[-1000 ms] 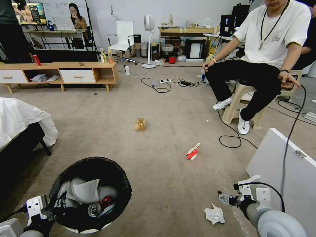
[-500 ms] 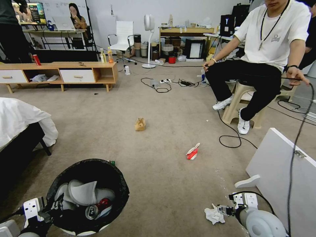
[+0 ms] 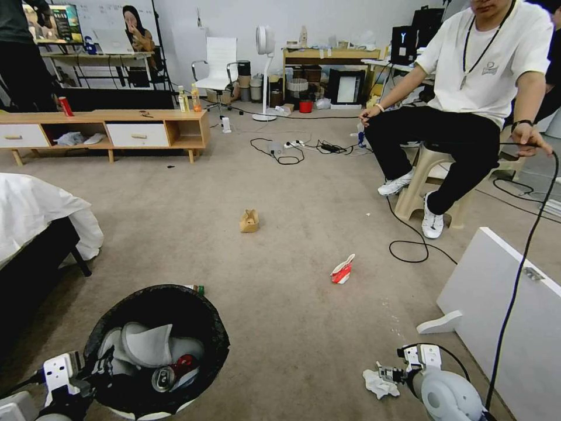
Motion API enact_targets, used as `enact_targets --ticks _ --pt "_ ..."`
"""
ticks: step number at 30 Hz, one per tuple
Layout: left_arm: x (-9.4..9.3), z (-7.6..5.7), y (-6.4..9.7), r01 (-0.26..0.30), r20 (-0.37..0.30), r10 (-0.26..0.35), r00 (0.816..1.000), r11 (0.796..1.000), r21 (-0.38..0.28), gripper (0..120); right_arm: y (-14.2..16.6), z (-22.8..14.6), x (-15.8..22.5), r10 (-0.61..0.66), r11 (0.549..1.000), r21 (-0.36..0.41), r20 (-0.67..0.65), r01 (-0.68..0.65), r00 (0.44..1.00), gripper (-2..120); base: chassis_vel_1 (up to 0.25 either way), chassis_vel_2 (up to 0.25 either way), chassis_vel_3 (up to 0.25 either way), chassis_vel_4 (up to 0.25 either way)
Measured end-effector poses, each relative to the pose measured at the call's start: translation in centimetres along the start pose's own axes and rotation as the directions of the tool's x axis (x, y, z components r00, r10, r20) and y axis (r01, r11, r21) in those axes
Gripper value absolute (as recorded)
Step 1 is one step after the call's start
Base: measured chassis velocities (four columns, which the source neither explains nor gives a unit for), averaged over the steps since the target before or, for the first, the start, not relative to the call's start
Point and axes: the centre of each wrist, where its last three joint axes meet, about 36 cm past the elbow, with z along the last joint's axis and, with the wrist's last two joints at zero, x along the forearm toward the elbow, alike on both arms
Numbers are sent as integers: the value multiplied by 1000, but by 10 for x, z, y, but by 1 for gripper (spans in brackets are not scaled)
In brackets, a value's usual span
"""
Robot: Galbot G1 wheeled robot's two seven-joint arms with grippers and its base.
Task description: Pick up the trash bin and place the garbage on the floor into it.
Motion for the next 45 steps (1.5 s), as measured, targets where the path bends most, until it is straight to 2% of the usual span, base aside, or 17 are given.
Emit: enact_targets --ticks 11,33,37,38,39,42,43,45 --pt "1 0 -1 2 -1 -2 1000 1000 -2 7 -7 14 -25 18 1000 1 -9 -18 1000 90 0 0 0 0" --pt "1 0 -4 -5 3 5 1000 1000 0 7 18 33 -43 -33 999 8 -1 33 999 90 0 0 0 0" --pt "1 0 -4 -6 3 6 1000 1000 0 7 19 34 -45 -33 999 8 1 33 999 85 0 0 0 0" --pt "1 0 -4 -7 3 7 1000 1000 0 7 21 35 -46 -32 999 11 7 31 999 75 0 0 0 0" --pt "1 0 -4 -7 3 7 1000 1000 0 7 21 35 -46 -32 999 11 7 31 999 75 0 0 0 0" --pt "0 0 -4 -9 3 9 1000 1000 2 7 23 35 -48 -32 999 13 14 32 999 57 0 0 0 0" --pt "0 0 -4 -9 3 9 1000 1000 2 7 23 35 -48 -32 999 13 14 32 999 57 0 0 0 0" --pt "0 1 -5 -11 2 11 1000 1000 4 7 25 34 -52 -31 999 15 23 31 999 47 0 0 0 0"
